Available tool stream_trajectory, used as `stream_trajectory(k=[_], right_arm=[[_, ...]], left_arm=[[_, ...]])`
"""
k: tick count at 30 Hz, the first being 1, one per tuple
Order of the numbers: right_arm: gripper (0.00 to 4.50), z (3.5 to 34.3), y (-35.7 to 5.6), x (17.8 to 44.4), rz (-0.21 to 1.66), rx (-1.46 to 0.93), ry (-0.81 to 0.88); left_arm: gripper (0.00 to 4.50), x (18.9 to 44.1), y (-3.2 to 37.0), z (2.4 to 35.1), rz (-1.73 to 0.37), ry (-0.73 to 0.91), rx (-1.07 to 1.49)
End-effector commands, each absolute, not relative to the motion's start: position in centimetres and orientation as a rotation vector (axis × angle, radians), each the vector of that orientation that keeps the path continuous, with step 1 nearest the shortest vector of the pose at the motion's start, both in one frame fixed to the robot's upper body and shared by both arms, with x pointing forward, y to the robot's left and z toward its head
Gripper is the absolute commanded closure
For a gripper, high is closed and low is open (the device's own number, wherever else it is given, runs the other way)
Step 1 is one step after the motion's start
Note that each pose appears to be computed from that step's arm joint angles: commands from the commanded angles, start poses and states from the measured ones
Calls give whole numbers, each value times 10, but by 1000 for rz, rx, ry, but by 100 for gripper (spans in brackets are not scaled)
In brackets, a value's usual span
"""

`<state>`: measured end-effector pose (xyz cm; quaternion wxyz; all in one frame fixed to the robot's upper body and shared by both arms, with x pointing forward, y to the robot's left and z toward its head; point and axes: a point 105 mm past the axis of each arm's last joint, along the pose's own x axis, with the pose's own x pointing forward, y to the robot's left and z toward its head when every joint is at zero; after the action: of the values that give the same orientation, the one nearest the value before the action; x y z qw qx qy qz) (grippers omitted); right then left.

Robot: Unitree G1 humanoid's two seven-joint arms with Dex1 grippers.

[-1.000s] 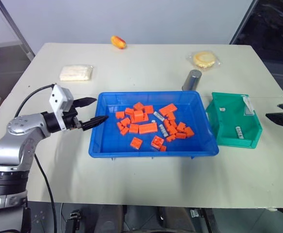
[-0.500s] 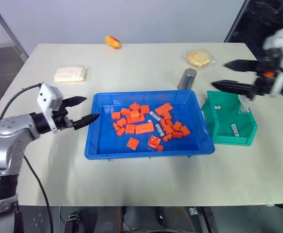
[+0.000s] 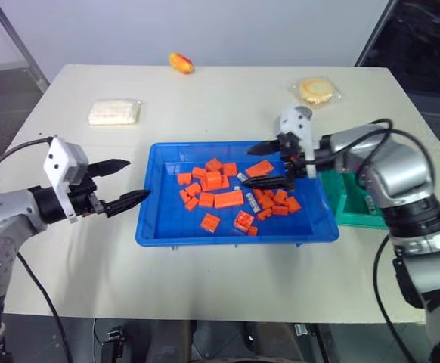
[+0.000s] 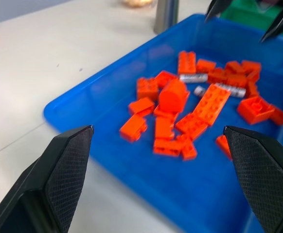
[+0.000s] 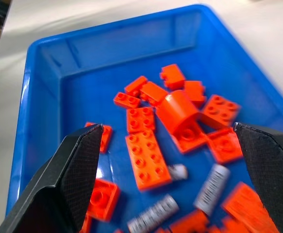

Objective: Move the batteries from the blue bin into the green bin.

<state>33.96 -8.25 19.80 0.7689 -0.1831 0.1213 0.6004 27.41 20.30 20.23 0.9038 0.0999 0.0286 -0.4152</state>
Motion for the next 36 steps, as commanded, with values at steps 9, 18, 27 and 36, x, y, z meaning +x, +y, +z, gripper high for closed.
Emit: stream_trajectory(k=[9, 18, 27, 36], right_arm=[[9, 166, -70, 347, 1371, -543, 323], [9, 143, -68, 353, 1382, -676, 341], [236, 140, -63, 357, 1366, -680, 326], [286, 166, -52, 359, 1353, -619, 247]], left_arm=[[0, 268, 190, 196, -982, 128, 313], [0, 276, 187, 200, -969, 76, 302], [0, 279, 189, 203, -934, 45, 303], [0, 279, 189, 203, -938, 43, 302]])
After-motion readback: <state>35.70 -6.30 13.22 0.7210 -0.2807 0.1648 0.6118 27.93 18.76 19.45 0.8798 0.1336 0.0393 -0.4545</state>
